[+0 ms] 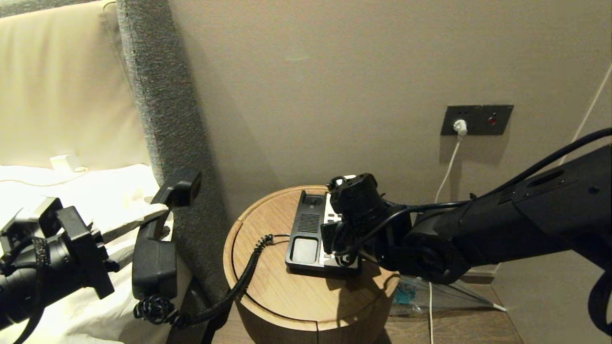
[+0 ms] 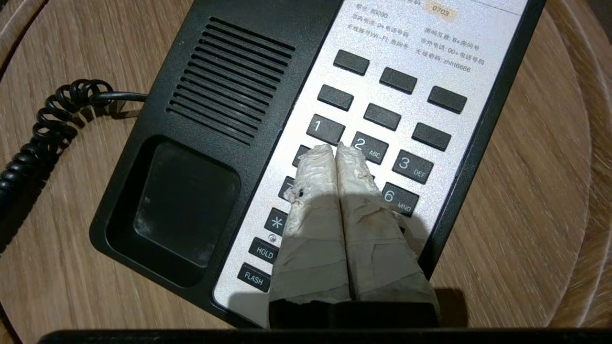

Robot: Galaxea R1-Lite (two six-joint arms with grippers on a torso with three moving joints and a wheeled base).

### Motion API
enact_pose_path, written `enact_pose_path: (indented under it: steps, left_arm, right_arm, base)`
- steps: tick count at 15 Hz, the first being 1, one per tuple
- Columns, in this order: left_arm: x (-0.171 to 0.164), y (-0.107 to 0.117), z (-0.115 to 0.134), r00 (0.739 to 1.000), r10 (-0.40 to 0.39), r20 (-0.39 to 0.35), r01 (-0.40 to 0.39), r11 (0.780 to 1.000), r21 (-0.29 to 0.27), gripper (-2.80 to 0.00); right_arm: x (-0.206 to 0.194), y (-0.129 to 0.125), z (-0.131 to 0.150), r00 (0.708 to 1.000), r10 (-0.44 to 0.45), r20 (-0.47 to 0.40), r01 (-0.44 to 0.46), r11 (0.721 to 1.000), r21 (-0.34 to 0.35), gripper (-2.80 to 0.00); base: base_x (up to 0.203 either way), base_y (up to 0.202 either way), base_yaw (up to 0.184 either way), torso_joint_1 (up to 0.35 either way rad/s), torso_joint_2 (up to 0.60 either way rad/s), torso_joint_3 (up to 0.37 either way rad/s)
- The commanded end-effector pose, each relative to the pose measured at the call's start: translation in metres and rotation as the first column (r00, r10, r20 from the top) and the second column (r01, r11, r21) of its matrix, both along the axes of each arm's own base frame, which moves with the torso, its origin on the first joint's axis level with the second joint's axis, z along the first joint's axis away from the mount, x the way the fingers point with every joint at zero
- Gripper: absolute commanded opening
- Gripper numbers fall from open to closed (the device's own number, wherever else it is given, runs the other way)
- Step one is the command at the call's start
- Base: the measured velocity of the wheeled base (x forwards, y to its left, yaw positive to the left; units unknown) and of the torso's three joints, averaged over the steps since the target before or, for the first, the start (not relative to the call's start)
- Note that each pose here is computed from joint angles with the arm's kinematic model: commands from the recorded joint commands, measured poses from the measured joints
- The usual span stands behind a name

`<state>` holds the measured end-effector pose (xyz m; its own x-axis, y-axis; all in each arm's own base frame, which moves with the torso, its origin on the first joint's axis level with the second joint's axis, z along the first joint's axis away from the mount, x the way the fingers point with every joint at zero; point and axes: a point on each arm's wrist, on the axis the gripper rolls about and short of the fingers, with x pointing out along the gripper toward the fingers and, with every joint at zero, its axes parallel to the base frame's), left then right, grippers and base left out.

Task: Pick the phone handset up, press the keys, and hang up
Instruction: Dial the number

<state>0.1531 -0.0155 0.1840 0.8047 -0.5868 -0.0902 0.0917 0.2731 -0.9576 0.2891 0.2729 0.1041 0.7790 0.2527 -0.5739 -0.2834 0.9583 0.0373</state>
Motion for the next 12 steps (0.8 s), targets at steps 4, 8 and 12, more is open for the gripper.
enact_pose_path:
  steps: [4,8,12]
  left_arm:
    - [-0.0015,0.0,0.0005,1.0,-0.003,0.003,0.003,1.0,-0.006,-2.8]
    - [0.0,0.0,-0.0003,1.0,-0.003,-0.003,0.003,1.0,-0.006,-2.8]
    - [0.0009,-0.0001,-0.001,1.0,-0.003,-0.007,0.003,1.0,-0.006,-2.8]
  right_arm:
    - [-0.004,-0.003,-0.0047,1.0,0.001,-0.014,-0.001,1.0,-0.017,-2.8]
    - [-0.0034,-0.0015,-0.0059,1.0,0.004,-0.012,-0.004,1.0,-0.016,-2.8]
    - [-0.0029,-0.0011,-0.0025,1.0,0.002,-0.004,-0.002,1.0,-0.003,-2.8]
  base:
    - [0.0,0.0,0.0,0.0,0.0,0.0]
    - [0.0,0.0,0.0,0.0,0.0,0.0]
    - [0.0,0.0,0.0,0.0,0.0,0.0]
